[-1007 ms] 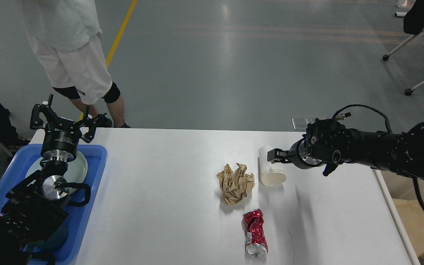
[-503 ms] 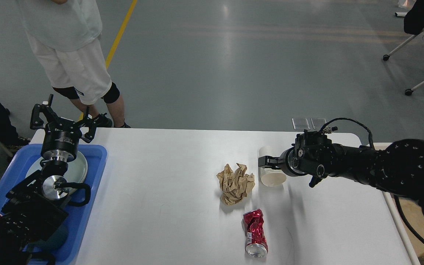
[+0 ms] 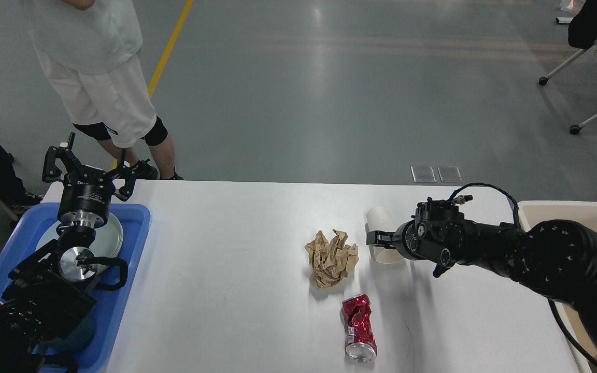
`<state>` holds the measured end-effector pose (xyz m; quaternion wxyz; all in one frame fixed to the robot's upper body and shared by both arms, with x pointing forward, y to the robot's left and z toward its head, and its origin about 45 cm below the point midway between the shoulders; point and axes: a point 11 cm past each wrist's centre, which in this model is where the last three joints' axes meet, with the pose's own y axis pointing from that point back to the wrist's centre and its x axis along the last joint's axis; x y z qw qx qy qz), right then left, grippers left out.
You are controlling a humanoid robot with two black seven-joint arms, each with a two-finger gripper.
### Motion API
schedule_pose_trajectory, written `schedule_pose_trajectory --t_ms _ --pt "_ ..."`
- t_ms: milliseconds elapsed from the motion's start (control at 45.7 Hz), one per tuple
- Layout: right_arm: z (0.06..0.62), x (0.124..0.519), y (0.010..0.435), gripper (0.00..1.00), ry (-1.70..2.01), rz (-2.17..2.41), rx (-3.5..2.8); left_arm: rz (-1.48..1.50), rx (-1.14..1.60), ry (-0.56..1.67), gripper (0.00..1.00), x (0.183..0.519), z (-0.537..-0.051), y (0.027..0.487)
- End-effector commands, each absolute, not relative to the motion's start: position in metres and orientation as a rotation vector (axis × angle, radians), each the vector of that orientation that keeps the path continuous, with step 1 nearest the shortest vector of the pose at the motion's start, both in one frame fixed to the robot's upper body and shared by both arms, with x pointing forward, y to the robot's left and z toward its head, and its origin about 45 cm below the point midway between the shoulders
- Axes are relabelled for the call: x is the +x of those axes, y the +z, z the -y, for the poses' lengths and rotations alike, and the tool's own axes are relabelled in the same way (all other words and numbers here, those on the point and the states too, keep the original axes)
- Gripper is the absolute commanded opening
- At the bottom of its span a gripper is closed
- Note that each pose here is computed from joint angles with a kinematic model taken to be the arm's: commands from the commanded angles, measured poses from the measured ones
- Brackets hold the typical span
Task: Tidy desktop
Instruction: 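Lift the white paper cup and drop it into the white bin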
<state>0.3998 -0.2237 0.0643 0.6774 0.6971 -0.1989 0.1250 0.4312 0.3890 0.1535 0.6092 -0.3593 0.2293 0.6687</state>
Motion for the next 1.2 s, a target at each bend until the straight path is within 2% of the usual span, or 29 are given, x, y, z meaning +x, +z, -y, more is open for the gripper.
schedule_pose_trajectory --t_ms 0,153,263,678,1050,1182 --pt "0.221 0.397 0.063 0.37 0.279 0.441 1.572 -0.530 -0.830 1.544 0.96 0.431 -0.389 0.154" --pt "0.221 0.396 0.062 0.08 0.273 0.435 1.574 -0.530 -0.829 1.546 0.96 0.431 -0.389 0.153" --pt "0.221 0.396 0.061 0.00 0.272 0.436 1.572 -0.530 -0.830 1.544 0.96 0.431 -0.389 0.154" --pt "0.227 0.389 0.065 0.00 0.236 0.410 1.589 -0.530 -0.830 1.544 0.96 0.431 -0.389 0.154" --pt "0.278 0.405 0.153 0.00 0.155 0.487 1.652 -0.530 -0.830 1.544 0.96 0.431 -0.389 0.154" --pt "0.296 0.410 0.201 0.00 0.130 0.506 1.688 -0.530 -0.830 1.544 0.96 0.431 -0.389 0.154"
